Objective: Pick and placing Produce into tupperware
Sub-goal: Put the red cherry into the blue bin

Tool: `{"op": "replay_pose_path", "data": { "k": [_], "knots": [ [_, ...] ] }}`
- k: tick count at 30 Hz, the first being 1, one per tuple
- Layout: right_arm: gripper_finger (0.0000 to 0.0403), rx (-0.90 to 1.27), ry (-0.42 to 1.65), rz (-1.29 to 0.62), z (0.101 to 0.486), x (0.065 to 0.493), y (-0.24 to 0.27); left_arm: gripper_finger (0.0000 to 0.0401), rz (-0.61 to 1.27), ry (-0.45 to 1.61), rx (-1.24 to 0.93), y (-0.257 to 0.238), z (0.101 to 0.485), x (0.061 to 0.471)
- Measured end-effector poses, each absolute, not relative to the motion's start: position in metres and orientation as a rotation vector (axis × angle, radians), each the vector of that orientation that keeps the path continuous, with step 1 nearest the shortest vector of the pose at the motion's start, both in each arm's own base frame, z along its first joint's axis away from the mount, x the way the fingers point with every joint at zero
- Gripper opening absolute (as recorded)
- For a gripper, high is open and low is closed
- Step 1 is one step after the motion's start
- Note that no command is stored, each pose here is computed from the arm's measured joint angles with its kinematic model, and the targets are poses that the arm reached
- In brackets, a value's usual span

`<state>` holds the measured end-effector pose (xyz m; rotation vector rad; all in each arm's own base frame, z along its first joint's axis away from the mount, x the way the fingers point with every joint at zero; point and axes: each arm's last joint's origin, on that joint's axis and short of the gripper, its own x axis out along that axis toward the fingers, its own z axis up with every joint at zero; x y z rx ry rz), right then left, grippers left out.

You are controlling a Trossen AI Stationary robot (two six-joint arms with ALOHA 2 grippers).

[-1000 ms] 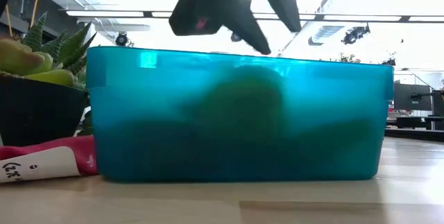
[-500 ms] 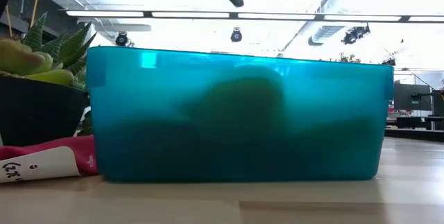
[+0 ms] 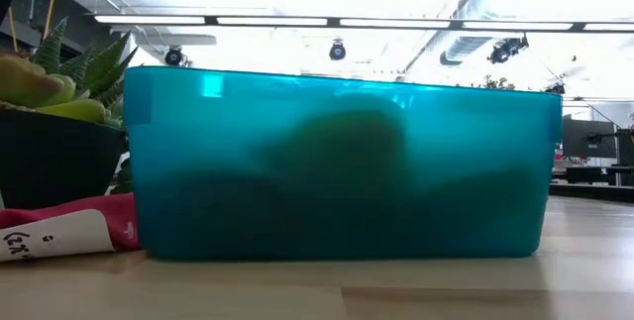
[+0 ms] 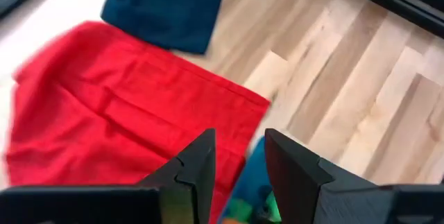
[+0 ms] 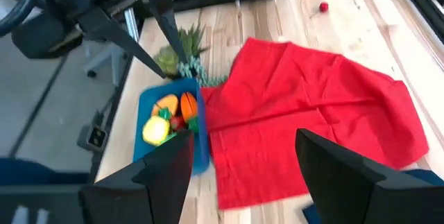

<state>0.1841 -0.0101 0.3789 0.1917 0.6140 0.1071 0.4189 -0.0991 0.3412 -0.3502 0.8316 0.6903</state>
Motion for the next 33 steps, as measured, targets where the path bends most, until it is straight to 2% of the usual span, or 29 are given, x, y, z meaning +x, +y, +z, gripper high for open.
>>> {"op": "replay_pose_path", "data": {
  "k": [11,21,26,33],
  "knots": [
    [0.0243,0.313,0.465,0.081,0.388,0.206,-0.012,0.0111,0.721,0.817,-0.226,-0.091,0.371,0.397],
    [0.0243,0.391,0.427,0.023,0.379,0.240,-0.017,0.0111,0.725,0.767,-0.118,-0.079,0.414,0.357],
    [0.0243,0.425,0.446,-0.021,0.373,0.248,-0.018,0.0111,0.735,0.773,-0.058,-0.078,0.429,0.334],
    [0.0243,0.454,0.362,-0.059,0.378,0.254,-0.020,0.0110,0.705,0.719,-0.005,-0.080,0.450,0.303]
  ]
}}
